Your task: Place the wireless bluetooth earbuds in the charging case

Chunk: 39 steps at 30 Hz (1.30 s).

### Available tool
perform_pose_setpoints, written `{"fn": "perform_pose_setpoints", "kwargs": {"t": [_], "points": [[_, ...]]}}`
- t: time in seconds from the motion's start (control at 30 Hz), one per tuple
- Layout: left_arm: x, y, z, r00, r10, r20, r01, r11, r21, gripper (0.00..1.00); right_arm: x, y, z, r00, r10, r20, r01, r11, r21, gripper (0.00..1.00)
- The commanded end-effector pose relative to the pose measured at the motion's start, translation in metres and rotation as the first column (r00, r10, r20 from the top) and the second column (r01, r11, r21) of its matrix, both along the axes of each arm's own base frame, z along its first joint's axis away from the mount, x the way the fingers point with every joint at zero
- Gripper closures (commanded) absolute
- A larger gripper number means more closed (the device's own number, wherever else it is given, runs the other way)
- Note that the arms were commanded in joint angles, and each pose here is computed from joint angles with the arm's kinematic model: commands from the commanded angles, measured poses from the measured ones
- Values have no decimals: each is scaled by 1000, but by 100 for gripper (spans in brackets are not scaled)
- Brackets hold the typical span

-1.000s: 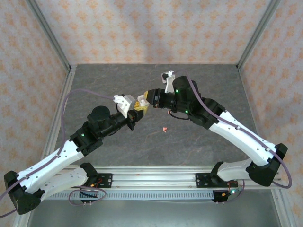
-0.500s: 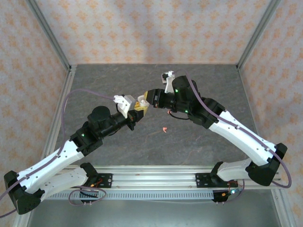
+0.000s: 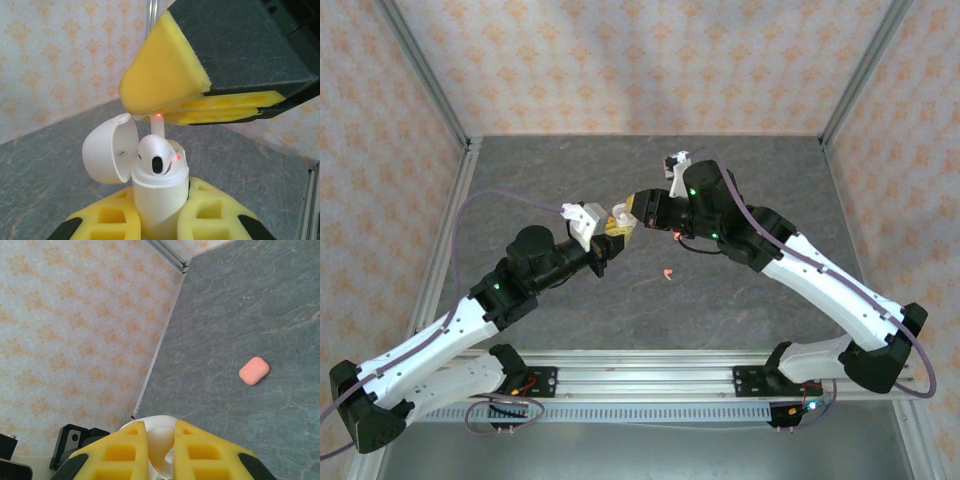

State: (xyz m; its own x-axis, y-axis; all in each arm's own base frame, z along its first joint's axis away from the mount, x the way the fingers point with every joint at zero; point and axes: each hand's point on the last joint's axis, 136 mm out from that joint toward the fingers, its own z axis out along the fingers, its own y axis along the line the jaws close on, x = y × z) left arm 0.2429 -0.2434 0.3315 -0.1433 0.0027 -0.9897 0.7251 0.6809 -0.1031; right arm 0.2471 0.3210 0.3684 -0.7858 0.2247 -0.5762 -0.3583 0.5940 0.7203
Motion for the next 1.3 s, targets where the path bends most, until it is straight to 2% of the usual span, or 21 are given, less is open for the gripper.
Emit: {"fn": "perform_pose_setpoints", "kwargs": {"t": [0.0, 0.47, 1.27], "points": [[-4, -2, 30, 995, -16, 101, 22, 998, -63, 100, -15, -2, 4, 998, 26, -48, -25, 999, 25, 86], [-5, 0, 24, 995, -14, 103, 20, 998, -54, 100, -12, -12, 9, 998, -31, -61, 32, 999, 15, 87], [-5, -1, 14, 995, -22, 99, 24, 999, -25, 100, -12, -10, 20, 998, -21, -53, 22, 1000, 20, 87]]}}
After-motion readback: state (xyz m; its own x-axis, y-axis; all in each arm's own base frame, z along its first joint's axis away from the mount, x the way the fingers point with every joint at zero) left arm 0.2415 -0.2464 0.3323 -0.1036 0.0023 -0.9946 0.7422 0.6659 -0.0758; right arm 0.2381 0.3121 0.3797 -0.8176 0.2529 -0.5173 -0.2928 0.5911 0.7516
